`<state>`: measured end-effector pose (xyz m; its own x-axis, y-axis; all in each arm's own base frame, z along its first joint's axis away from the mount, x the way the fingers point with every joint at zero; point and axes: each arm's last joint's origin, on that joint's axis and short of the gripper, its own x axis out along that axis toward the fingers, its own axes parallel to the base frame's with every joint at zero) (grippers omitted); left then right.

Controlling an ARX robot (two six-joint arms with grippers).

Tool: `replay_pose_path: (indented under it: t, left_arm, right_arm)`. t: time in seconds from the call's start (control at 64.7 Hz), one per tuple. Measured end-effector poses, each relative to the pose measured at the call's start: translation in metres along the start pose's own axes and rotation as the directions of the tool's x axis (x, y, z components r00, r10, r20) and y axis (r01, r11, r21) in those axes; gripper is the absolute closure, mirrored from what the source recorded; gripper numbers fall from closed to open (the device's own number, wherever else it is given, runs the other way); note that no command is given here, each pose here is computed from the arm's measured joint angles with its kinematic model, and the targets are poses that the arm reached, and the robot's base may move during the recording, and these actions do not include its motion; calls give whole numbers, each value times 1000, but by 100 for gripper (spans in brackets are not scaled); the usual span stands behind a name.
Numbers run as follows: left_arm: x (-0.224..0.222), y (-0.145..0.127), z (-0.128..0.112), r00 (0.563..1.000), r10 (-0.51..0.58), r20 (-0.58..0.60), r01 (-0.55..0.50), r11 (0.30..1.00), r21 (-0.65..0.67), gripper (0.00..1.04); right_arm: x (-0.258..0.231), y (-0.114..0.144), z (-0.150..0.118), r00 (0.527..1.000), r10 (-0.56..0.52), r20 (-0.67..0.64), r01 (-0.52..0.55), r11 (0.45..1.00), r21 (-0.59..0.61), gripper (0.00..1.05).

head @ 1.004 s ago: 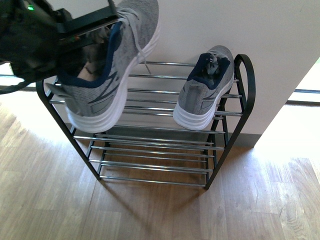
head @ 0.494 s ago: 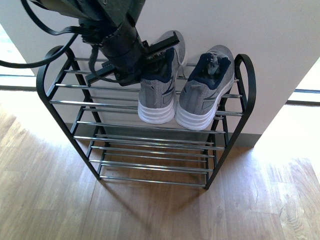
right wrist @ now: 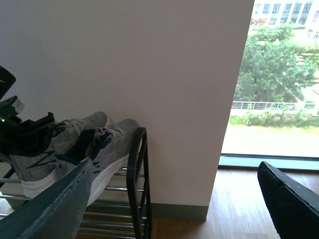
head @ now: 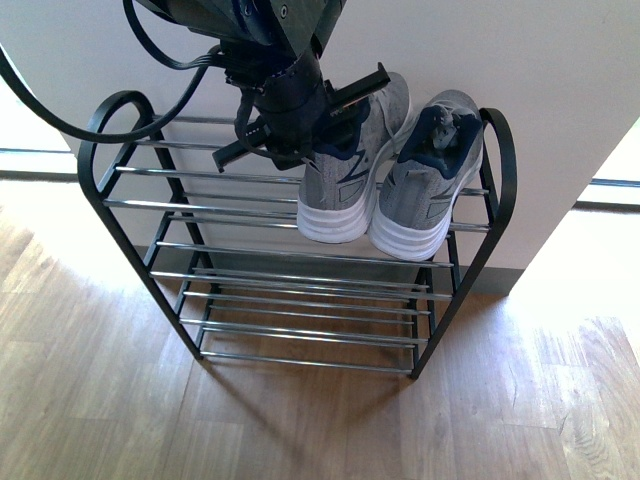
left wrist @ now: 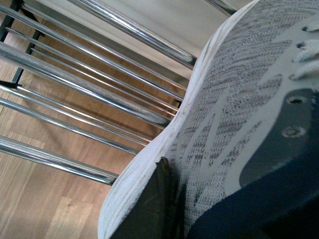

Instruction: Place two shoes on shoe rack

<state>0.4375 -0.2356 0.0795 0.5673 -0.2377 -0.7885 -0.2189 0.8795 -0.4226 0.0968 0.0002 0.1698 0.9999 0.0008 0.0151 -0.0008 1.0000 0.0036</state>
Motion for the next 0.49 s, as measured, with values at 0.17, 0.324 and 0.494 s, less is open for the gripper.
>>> replay_pose_path:
  t: [0.17,0.324,0.494]
  left_arm:
    - [-32,-1,-4,998,-24,56,23,1000,9,57]
    - [-90,1,6,981,-26,191,22,999,27,29]
    - [-148,29,11,948,27,318,-32,999,11,9]
  right_arm:
    - [0,0,0,1000,0,0,0,1000,0,9]
    - [0,0,0,1000,0,0,0,1000,0,9]
    - [0,0,0,1000,0,0,0,1000,0,9]
